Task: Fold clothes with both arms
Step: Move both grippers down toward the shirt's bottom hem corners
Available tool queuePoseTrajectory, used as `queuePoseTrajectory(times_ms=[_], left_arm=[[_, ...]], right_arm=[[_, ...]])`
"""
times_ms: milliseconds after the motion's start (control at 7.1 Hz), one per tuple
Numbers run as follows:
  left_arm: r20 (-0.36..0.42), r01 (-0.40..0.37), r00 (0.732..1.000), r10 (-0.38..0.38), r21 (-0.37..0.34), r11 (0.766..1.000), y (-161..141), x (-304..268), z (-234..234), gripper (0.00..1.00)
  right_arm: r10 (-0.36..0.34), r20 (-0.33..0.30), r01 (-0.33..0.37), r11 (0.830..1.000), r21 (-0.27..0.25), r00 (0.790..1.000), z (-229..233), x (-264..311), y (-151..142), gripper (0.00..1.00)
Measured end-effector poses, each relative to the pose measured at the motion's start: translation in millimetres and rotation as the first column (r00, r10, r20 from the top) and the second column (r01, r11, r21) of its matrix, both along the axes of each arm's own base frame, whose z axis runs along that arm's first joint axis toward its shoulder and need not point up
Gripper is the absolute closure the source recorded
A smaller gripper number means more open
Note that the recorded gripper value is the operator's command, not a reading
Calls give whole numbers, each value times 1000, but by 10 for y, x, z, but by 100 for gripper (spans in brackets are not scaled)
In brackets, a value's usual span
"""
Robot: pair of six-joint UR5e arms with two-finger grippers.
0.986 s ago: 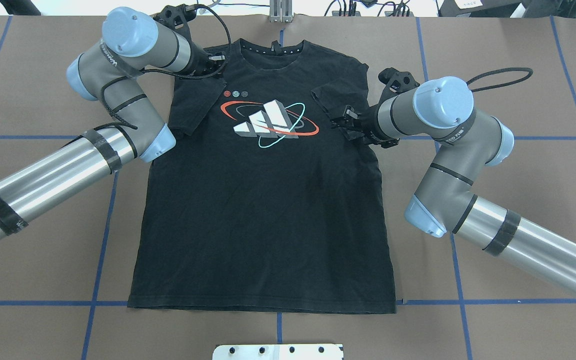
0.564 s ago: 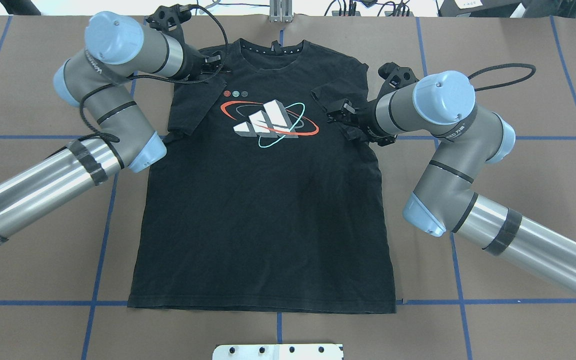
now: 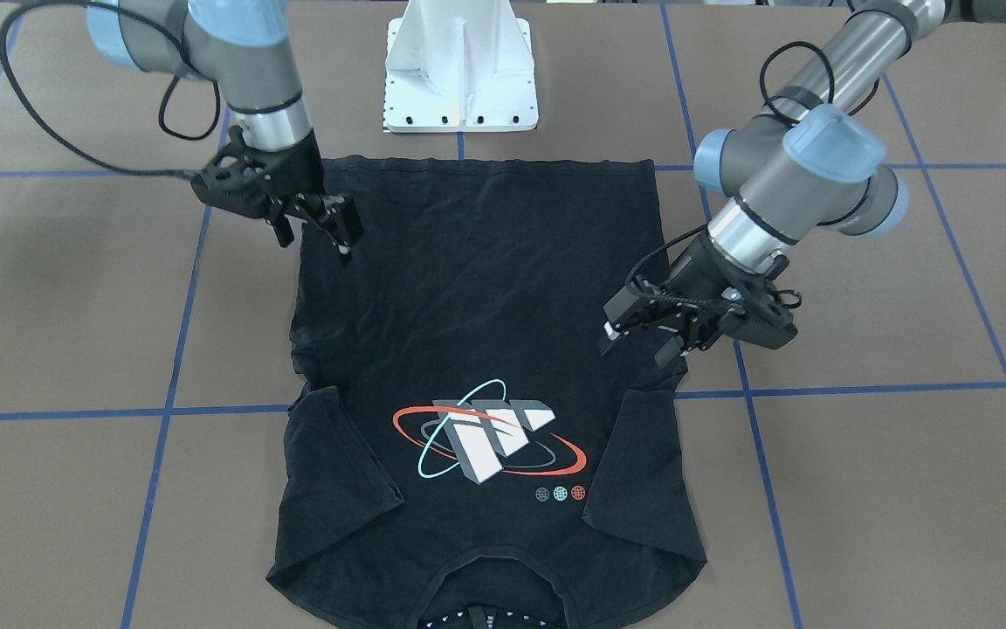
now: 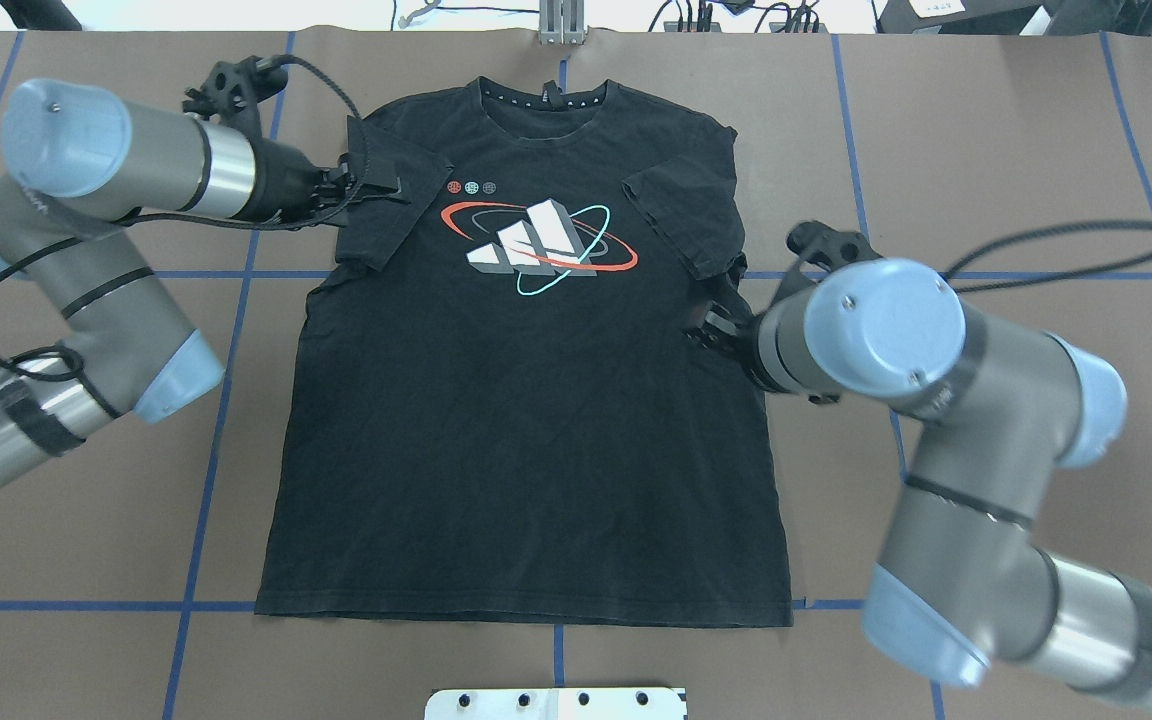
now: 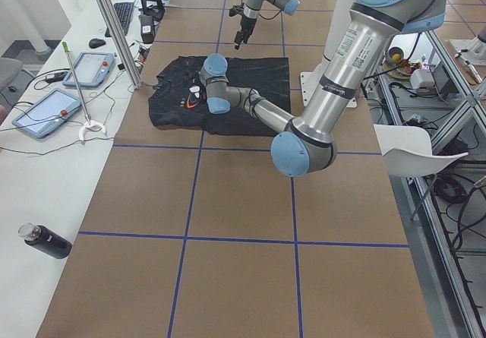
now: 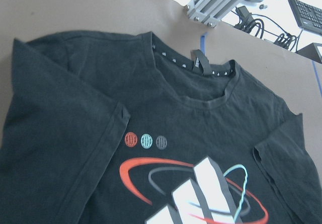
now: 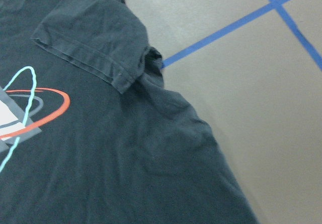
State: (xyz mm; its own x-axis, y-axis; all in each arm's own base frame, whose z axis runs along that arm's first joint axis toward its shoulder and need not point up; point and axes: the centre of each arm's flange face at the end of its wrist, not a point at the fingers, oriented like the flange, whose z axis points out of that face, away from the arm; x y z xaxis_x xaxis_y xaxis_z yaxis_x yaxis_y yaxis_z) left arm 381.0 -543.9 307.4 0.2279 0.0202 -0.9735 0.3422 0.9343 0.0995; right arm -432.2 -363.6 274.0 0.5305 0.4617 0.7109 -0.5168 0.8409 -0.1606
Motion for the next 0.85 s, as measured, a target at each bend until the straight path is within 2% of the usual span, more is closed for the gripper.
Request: queuePoseTrajectory(times_ms=[282, 423, 564, 845], left_arm=[[-13, 1, 1000, -1, -1, 1000, 196, -182, 50, 0], [-12, 3, 1000, -3, -4, 1000, 215, -200, 75, 1], [-9, 3, 1000, -3, -7, 1000, 218, -199, 101, 0], [-6, 3, 1000, -3, -10, 1000, 216, -191, 122, 1]], right_arm=[[-39, -50, 35, 996, -83, 998, 491, -42, 884, 15], [-5, -32, 1, 993, -118, 999, 574, -172, 1259, 16], [33, -20, -36, 991, -130, 999, 605, -326, 1606, 18], [29, -22, -32, 992, -120, 999, 650, -493, 2018, 20]])
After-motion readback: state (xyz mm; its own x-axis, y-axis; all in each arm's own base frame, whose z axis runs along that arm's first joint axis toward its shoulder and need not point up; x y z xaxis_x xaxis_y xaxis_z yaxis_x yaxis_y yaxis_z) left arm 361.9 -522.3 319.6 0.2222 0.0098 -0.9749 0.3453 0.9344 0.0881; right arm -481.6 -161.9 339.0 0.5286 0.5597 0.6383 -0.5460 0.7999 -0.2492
